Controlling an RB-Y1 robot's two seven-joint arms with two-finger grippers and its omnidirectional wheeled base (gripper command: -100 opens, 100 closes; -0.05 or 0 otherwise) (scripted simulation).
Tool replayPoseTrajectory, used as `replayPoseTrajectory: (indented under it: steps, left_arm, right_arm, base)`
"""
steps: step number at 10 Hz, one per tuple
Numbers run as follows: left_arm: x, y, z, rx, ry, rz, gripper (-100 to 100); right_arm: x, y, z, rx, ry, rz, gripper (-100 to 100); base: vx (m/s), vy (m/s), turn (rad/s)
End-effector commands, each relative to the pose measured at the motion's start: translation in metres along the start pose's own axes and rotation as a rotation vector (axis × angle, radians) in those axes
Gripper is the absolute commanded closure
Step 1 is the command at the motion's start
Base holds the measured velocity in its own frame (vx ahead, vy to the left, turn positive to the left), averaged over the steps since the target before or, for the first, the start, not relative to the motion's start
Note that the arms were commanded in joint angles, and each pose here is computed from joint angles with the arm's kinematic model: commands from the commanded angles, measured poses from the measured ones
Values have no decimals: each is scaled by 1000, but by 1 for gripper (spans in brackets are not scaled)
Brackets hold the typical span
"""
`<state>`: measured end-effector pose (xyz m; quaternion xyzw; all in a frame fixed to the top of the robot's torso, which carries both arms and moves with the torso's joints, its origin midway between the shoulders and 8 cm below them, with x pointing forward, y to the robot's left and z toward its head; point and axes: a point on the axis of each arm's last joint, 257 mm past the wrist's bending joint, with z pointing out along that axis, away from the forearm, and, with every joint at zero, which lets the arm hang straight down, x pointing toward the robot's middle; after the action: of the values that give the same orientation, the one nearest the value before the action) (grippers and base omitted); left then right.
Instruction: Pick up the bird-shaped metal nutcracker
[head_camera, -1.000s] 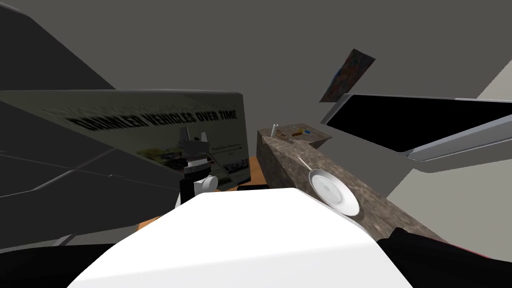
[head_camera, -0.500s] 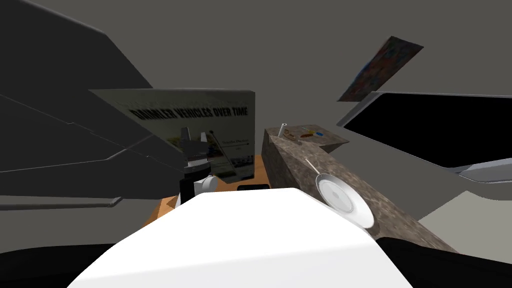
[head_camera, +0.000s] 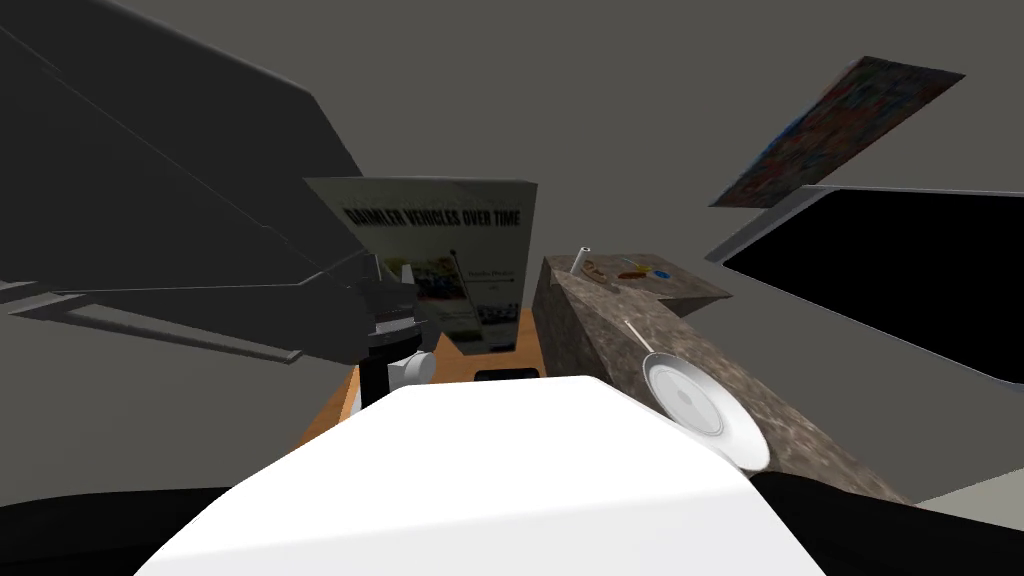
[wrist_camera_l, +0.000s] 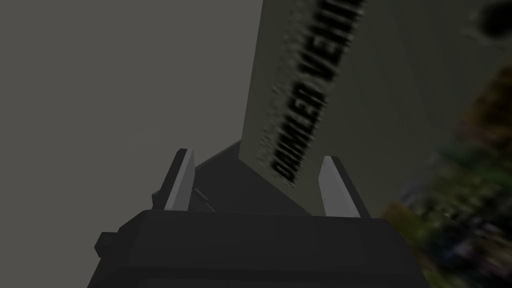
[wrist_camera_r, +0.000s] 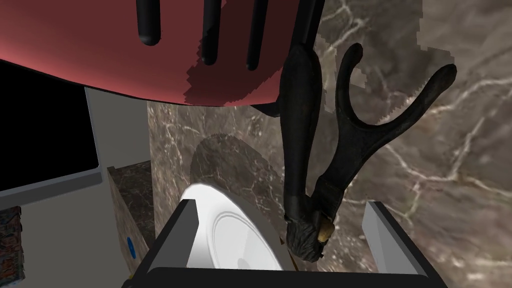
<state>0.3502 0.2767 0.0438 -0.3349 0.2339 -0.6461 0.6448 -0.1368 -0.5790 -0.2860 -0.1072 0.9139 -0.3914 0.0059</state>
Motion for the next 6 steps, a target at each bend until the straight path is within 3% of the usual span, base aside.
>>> replayPoseTrajectory:
  steps: [1,2,3,4,6]
  left_arm:
    - [0,0,0,0,0,0,0]
    - [0,0,0,0,0,0,0]
    - [0,0,0,0,0,0,0]
    - [0,0,0,0,0,0,0]
    - [0,0,0,0,0,0,0]
  right_arm:
    - [7,2,4,-4,39,34,-100]
    - [12,3,5,-6,62,53,-100]
    - [8,3,5,-6,44,40,-100]
    - [9,2,6,-5,50,43,100]
    - [9,3,6,-5,49,42,100]
  base:
    - [-135,45,285]
    - [-107,77,330]
    - [-41,34,55]
    - [-8,5,-15]
    - [0,0,0]
